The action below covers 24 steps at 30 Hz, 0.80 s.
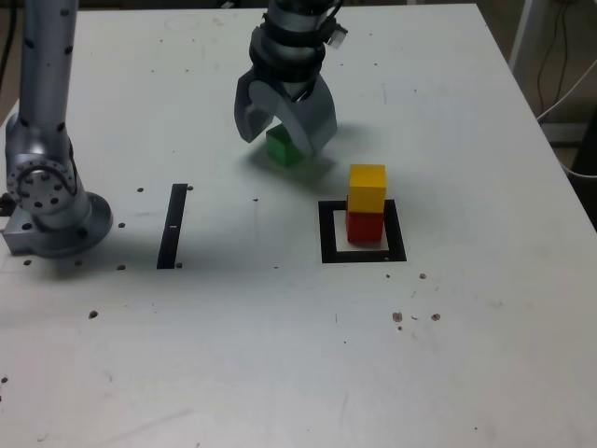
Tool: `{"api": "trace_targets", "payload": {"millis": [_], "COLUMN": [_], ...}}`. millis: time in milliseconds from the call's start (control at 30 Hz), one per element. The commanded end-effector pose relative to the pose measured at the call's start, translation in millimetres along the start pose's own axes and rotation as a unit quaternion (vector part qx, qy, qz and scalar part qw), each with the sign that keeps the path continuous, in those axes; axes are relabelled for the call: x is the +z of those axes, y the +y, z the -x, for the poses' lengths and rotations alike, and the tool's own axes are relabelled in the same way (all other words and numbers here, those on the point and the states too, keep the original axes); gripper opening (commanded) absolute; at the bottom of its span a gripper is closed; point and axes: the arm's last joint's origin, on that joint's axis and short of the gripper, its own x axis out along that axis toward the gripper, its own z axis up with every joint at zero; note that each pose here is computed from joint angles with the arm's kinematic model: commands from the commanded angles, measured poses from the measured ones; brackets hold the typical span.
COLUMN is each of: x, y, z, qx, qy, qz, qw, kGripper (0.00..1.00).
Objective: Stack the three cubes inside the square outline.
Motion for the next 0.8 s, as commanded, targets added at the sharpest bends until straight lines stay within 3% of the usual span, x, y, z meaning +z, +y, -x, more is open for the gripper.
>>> {"api": "trace_targets", "payload": {"millis": [0,233,367,767], "x": [-1,2,8,16], "y": [0,1,-3,-12], "z": [1,3,6,8], "qx": [0.01,0.025,0.033,0.041], "qy": [0.004,0.007,0.006,0.01], "qz": [0.009,0.021,0.014,0.013], "qw": [0.9999,0.9995,0.9993,0.999], "kGripper": [0.81,0.54,0.43,0.36]}}
